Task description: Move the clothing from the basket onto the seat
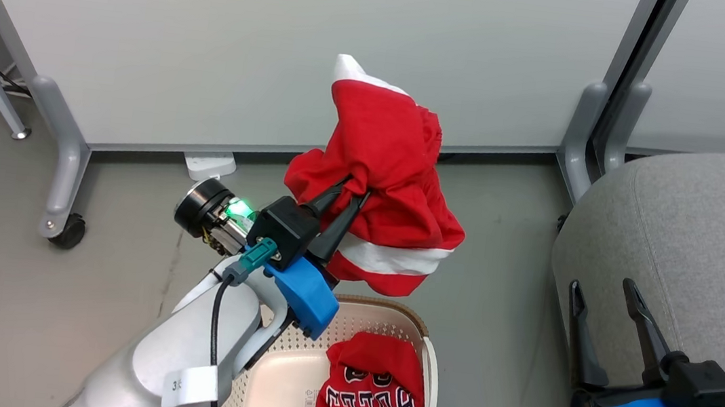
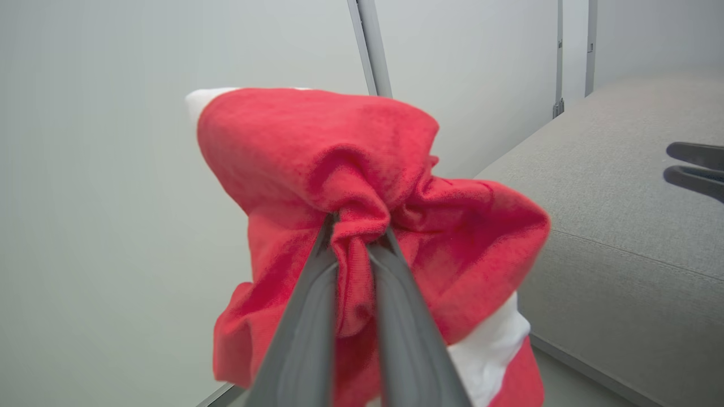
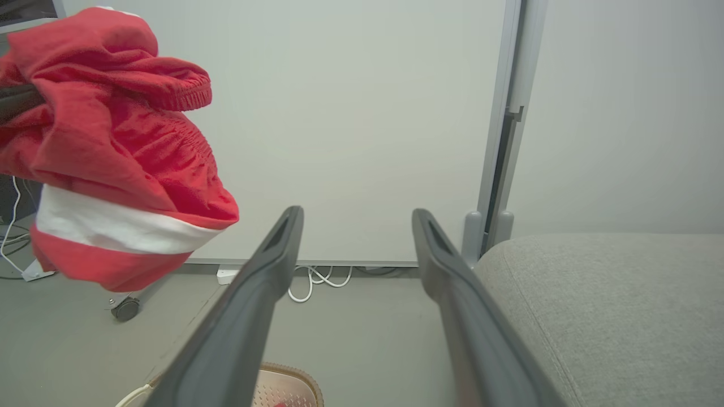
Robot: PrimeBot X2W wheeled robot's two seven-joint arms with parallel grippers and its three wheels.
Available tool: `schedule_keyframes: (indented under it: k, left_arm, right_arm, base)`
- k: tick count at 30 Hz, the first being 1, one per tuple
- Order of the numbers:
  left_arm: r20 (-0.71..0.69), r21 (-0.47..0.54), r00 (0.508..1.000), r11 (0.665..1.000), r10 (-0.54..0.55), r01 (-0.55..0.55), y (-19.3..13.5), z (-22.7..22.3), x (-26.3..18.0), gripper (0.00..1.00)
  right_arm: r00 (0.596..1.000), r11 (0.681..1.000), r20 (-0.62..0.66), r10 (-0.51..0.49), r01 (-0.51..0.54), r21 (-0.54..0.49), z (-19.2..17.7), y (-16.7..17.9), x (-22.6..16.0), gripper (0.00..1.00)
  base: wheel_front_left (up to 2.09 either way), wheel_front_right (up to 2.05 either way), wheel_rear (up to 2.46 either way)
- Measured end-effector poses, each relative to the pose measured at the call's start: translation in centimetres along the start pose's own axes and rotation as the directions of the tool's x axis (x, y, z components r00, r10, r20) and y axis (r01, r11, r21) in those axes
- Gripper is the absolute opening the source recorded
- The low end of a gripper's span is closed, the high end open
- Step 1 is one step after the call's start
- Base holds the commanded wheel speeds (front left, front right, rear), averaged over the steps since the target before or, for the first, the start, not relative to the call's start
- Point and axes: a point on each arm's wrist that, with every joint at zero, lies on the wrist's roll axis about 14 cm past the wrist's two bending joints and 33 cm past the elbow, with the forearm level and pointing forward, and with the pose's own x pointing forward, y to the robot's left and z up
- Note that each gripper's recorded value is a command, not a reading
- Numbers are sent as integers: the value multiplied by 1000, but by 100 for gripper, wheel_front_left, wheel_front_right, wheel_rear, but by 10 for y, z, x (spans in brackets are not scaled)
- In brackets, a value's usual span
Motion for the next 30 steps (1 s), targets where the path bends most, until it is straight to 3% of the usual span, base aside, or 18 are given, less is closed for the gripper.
schedule_keyframes:
  k: [12,18,30]
  left_arm:
    - [41,26,999,1000,-13,12,-5,20,-7,0]
    - [42,27,999,1000,-14,13,-5,20,-7,0]
    - [44,21,999,999,-28,27,-8,19,-1,0]
  right_arm:
    - [999,999,17,43,-43,0,7,15,-5,100]
    - [993,993,7,119,-119,-20,4,40,-4,100]
    - [932,930,24,360,-357,-92,12,109,18,100]
  base:
    - [0,0,0]
    - [0,0,0]
    - [0,0,0]
